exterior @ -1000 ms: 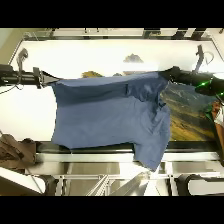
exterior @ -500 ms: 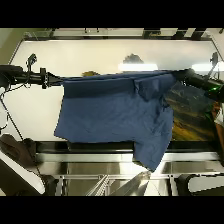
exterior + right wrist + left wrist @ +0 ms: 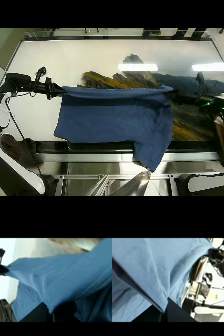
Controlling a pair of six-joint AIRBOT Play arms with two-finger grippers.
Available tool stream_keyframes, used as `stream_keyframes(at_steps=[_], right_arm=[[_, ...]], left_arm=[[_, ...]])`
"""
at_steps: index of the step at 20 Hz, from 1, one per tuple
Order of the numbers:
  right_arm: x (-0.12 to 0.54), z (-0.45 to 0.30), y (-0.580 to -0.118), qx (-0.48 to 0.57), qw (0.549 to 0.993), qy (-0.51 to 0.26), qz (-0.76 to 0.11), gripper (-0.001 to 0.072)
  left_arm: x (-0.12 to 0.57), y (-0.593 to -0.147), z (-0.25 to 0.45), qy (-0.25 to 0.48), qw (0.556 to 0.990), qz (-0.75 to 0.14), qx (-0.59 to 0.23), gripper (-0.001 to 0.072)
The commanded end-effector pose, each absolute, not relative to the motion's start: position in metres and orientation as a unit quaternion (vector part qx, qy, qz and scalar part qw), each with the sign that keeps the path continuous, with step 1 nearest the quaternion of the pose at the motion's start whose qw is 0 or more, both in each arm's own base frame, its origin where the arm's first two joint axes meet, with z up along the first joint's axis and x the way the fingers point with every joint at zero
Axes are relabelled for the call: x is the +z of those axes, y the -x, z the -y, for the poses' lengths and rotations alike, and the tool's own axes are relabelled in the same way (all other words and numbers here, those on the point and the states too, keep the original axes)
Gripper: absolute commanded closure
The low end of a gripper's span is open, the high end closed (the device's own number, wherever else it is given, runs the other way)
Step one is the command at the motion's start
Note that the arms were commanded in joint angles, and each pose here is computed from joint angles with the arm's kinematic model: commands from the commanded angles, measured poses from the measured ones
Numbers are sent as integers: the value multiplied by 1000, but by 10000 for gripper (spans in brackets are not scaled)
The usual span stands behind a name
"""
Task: Fold the shirts.
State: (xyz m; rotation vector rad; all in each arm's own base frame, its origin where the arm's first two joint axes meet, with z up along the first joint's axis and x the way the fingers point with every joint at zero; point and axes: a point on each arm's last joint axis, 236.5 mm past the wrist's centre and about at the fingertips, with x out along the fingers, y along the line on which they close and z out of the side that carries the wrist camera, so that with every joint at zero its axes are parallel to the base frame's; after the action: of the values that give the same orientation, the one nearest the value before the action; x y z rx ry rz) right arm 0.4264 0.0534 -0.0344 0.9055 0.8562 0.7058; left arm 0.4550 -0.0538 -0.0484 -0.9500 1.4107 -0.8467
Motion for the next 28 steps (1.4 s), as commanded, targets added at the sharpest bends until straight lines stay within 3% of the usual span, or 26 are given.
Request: stream_keyframes(at_steps=[1,6,7,8,10,11,12,13,20,24,28], right_arm=[[-67,-59,-402,302,741,-416,-432,688],[-73,-59,-401,296,743,-407,-441,679],[-73,-60,-400,293,739,-413,-444,559],[-74,-60,-399,287,733,-422,-449,335],[-76,-56,-392,278,723,-422,-471,316],[-77,-51,-386,268,720,-417,-485,306],[-76,-44,-379,257,720,-407,-499,225],[-74,-34,-371,243,723,-394,-512,197],[-6,7,-338,156,773,-359,-499,197],[-13,-22,-291,130,747,-404,-511,197],[-56,-48,-244,84,690,-463,-550,206]], left_arm=[[-76,-437,49,390,569,-647,-324,687],[-99,-425,48,347,564,-694,-283,690],[-102,-421,48,340,561,-702,-279,687],[-103,-418,45,336,556,-709,-274,588],[-105,-408,31,335,532,-744,-225,164],[-101,-399,22,327,517,-763,-210,28],[-94,-390,11,323,501,-779,-194,23],[-86,-382,4,323,490,-789,-183,23],[-48,-332,-42,326,559,-753,-120,23],[-36,-277,-34,356,546,-750,-107,24],[-49,-261,-30,385,587,-709,-65,23]])
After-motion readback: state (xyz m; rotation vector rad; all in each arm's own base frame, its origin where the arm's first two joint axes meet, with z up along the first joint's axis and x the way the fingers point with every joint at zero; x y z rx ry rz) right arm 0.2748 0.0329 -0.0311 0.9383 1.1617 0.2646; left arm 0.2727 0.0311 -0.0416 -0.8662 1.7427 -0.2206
